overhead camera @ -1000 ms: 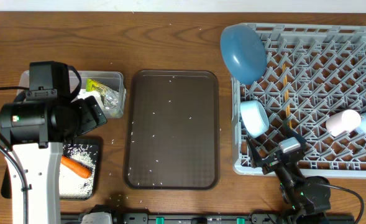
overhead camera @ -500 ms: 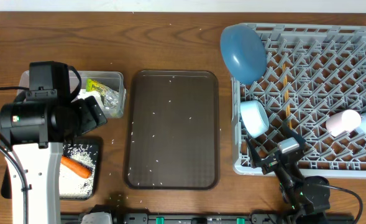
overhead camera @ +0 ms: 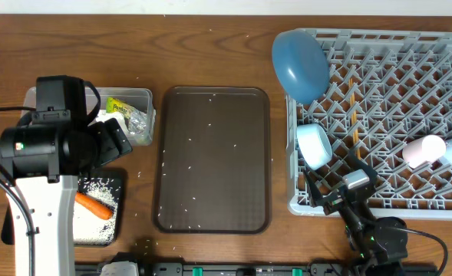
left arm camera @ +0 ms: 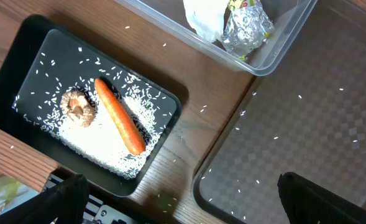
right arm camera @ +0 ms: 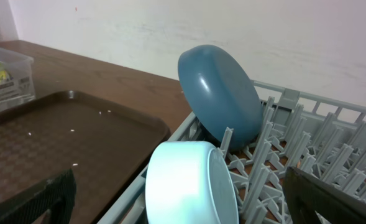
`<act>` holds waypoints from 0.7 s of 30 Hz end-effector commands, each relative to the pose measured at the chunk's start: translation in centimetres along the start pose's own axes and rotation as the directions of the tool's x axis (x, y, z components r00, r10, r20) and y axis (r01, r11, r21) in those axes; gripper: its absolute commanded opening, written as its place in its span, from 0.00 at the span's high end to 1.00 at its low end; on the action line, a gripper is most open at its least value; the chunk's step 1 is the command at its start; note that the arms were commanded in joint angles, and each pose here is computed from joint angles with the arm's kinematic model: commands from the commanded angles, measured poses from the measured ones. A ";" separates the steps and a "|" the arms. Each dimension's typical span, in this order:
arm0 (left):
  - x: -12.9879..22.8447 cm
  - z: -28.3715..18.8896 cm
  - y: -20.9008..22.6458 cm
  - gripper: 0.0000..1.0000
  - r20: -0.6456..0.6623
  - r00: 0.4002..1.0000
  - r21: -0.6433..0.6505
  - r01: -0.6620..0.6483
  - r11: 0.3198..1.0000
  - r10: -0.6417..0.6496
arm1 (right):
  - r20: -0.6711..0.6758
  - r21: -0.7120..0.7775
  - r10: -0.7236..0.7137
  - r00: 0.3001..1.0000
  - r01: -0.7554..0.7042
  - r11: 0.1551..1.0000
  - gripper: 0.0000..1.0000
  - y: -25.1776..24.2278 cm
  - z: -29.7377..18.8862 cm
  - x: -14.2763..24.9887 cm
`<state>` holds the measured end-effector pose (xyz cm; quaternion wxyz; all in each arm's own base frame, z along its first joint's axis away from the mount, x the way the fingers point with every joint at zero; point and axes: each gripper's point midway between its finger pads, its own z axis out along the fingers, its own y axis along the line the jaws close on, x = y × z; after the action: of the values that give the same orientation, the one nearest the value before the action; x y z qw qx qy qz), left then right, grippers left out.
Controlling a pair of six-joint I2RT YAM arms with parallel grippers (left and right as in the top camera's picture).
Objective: Sort waste into correct bins and load items into the dishwasher rack
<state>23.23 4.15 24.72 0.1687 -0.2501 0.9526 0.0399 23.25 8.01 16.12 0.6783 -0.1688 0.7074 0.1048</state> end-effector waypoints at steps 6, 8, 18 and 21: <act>0.4 -2.1 0.4 0.02 0.088 0.996 0.021 -0.005 1.000 0.003 | -0.003 0.013 -0.013 1.000 0.013 1.000 0.01 -0.3 0.0 0.1; -0.7 -3.6 0.8 0.02 0.212 0.977 0.029 0.001 1.000 -0.007 | -0.002 0.013 -0.013 1.000 0.013 1.000 0.01 -0.3 0.0 0.1; -1.4 -8.1 -2.6 0.02 0.757 0.649 0.183 -0.326 0.927 0.079 | -0.002 0.013 -0.013 1.000 0.013 1.000 0.01 -0.3 0.0 0.1; 0.3 -6.8 -1.8 0.02 0.812 0.581 0.182 -0.339 0.923 0.053 | -0.003 0.013 -0.013 1.000 0.013 1.000 0.01 -0.3 0.0 0.1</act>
<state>22.60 1.65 33.55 0.5973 -0.1088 0.7946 -0.0081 23.26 8.00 16.12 0.6784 -0.1687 0.7073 0.1046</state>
